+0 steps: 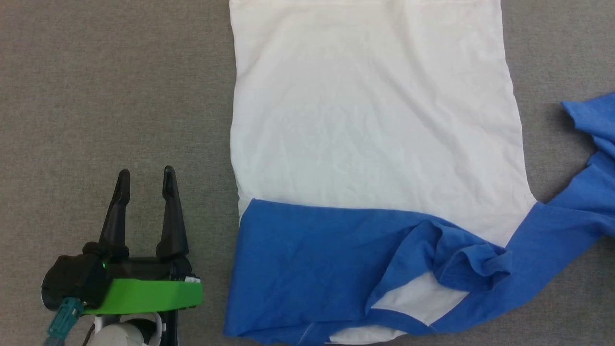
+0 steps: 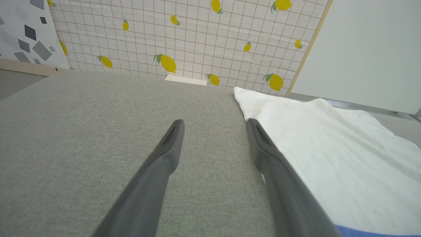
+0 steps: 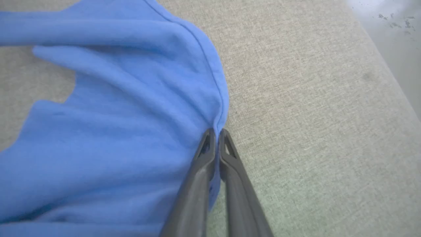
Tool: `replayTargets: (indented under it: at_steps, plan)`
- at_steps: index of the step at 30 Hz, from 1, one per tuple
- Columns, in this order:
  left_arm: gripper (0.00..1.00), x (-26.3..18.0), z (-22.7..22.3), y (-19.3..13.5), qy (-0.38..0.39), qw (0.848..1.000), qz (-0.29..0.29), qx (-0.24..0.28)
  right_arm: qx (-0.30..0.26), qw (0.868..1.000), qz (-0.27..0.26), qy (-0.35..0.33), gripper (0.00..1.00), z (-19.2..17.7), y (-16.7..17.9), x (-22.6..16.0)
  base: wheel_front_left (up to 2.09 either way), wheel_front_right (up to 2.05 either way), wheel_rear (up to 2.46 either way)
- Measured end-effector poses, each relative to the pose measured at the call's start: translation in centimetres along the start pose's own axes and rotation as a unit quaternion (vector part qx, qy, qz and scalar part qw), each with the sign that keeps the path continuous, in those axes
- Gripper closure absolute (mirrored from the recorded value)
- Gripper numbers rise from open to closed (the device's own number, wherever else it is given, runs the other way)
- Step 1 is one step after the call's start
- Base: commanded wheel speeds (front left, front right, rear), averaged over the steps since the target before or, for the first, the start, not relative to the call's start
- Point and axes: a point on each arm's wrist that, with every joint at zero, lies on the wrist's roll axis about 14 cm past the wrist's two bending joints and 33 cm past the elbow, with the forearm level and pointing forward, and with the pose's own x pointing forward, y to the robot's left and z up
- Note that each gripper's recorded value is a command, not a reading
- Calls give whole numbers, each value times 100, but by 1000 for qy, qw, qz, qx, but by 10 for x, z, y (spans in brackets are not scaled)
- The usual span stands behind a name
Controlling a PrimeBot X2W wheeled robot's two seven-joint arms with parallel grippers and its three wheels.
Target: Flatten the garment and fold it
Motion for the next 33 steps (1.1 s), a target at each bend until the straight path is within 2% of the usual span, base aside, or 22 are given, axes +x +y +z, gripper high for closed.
replayTargets:
  at_steps: [3, 9, 15, 19, 25, 33]
  plan:
    - [0, 1, -1, -1, 3, 1000, -3, 0, -6, 1000, 12, -25, 0, 12, 8, -2, 0, 0, 0]
    - [0, 4, 2, -2, -1, 1000, -11, 5, -22, 989, 60, -134, 0, 94, 40, -16, 0, 0, 0]
    - [0, 7, -2, -3, 5, 1000, -13, 5, -74, 985, 66, -144, 0, 133, 49, -13, 0, 0, 0]
    - [0, 11, -8, -3, 11, 1000, -14, 4, -83, 988, 70, -110, 0, 131, 59, 3, 0, 0, 0]
    - [0, 16, -22, 3, 26, 1000, -12, 7, -106, 993, 58, -14, 0, 92, 62, 36, 0, 0, 0]
    - [0, 12, -35, 17, 46, 999, 5, 17, -127, 990, 47, 36, 0, 69, 62, 64, 0, 0, 0]
